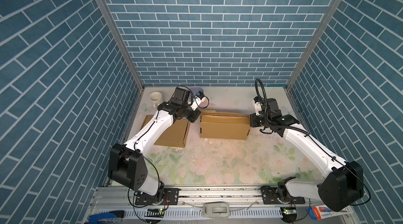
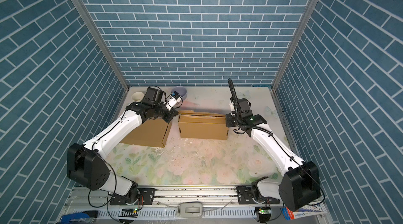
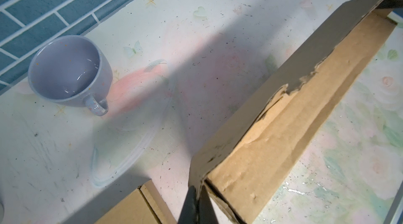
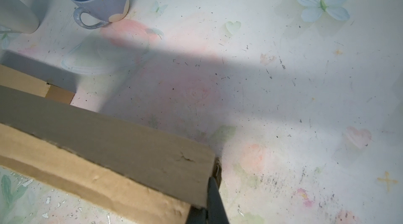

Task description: Fold the paper box

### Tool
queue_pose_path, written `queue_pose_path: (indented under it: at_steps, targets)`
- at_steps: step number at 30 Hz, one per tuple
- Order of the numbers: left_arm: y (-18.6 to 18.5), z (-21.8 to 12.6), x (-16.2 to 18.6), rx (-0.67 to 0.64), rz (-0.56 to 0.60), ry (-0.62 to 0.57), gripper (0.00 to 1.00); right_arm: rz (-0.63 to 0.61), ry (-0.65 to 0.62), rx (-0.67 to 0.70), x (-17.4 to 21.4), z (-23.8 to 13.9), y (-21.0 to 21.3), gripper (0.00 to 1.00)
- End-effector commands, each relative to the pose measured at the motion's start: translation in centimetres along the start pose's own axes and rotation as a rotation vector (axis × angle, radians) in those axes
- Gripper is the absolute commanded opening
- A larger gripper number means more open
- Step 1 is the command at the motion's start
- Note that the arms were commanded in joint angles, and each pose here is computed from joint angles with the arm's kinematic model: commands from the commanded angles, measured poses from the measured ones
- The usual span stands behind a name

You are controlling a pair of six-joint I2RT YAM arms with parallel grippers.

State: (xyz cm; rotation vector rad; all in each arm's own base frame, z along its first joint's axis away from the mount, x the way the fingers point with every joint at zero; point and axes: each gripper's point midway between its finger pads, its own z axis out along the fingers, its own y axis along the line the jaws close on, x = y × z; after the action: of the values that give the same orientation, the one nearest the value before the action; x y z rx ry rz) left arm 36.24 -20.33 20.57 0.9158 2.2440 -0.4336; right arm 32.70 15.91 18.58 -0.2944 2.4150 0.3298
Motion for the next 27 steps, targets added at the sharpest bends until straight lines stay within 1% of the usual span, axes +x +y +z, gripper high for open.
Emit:
queue_pose_path:
  at_steps: [1, 5, 9, 15, 19, 24, 27]
  targets:
    - [-0.3, -0.2, -0.8, 0.033, -0.084, 0.000, 0.04, 0.018, 0.164, 0.019, 3.9, 0.6, -0.2, 0.00]
    - [-0.9, 0.0, -0.5, 0.073, -0.183, 0.027, 0.01, 0.023, 0.162, 0.018, 4.1, 0.6, -0.1, 0.00]
    - [-1.4, 0.2, -0.4, 0.100, -0.285, 0.023, 0.00, 0.026, 0.161, 0.017, 4.1, 0.7, 0.1, 0.00]
    - [-1.5, 0.3, -0.2, 0.107, -0.400, -0.003, 0.00, 0.025, 0.159, 0.012, 4.0, 0.8, 0.3, 0.00]
    - [-1.5, 0.9, 0.0, 0.115, -0.472, -0.041, 0.00, 0.023, 0.160, 0.011, 4.1, 0.9, 0.5, 0.00]
    - [-1.6, 1.5, 0.5, 0.117, -0.517, -0.056, 0.00, 0.020, 0.163, 0.013, 4.2, 1.0, 0.5, 0.00]
    - [-1.5, 1.4, 0.5, 0.117, -0.523, -0.065, 0.00, 0.017, 0.163, 0.014, 4.2, 0.9, 0.5, 0.00]
